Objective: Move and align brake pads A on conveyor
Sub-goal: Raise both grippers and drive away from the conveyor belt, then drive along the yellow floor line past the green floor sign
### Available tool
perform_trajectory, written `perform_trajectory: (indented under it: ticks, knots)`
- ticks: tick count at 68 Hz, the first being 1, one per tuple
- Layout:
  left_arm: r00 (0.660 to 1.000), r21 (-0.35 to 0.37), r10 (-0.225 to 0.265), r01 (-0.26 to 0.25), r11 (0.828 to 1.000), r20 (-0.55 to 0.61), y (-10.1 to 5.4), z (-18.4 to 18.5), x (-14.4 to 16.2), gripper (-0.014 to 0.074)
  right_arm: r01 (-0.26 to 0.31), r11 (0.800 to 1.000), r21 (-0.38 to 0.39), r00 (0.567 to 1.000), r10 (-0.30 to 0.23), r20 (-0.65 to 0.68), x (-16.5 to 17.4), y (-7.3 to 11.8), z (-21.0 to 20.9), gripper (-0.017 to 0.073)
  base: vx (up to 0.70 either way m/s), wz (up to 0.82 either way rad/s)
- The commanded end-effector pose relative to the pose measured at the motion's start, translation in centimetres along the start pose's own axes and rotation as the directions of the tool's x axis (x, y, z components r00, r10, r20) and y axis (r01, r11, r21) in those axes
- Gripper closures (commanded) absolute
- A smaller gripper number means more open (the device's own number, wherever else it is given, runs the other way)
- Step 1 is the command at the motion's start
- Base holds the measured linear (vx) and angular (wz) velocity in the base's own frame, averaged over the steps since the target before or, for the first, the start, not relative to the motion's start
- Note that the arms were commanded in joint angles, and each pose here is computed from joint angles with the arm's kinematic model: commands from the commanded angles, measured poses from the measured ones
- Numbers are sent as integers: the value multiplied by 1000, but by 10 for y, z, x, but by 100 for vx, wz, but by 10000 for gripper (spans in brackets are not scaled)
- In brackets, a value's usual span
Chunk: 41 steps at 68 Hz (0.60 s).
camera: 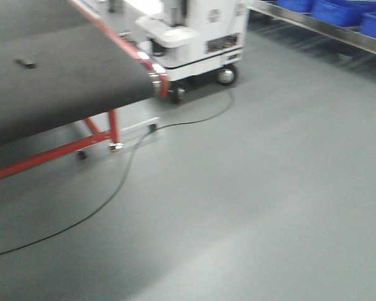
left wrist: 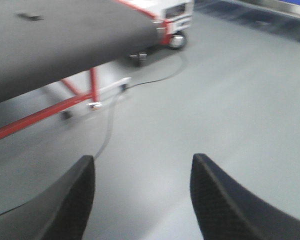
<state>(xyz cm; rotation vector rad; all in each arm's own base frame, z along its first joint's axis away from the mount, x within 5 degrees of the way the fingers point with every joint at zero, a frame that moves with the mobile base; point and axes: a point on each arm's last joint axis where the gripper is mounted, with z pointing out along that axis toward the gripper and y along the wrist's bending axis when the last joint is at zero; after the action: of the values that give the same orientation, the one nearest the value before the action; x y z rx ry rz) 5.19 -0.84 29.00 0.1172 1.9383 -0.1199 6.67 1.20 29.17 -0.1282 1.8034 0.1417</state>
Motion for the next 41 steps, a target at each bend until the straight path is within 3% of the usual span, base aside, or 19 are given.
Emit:
perform_trajectory:
  ticks: [1, 41]
  knots:
    - [997, 7, -8, 8, 1000, 81, -1, -3, -13, 179, 8, 1000, 9, 996, -8, 90, -15, 0, -2, 127, -13, -82]
    - [997, 7, -8, 8, 1000, 81, -1, -3, -13, 179, 8, 1000, 9, 996, -8, 90, -15, 0, -2, 127, -5, -75]
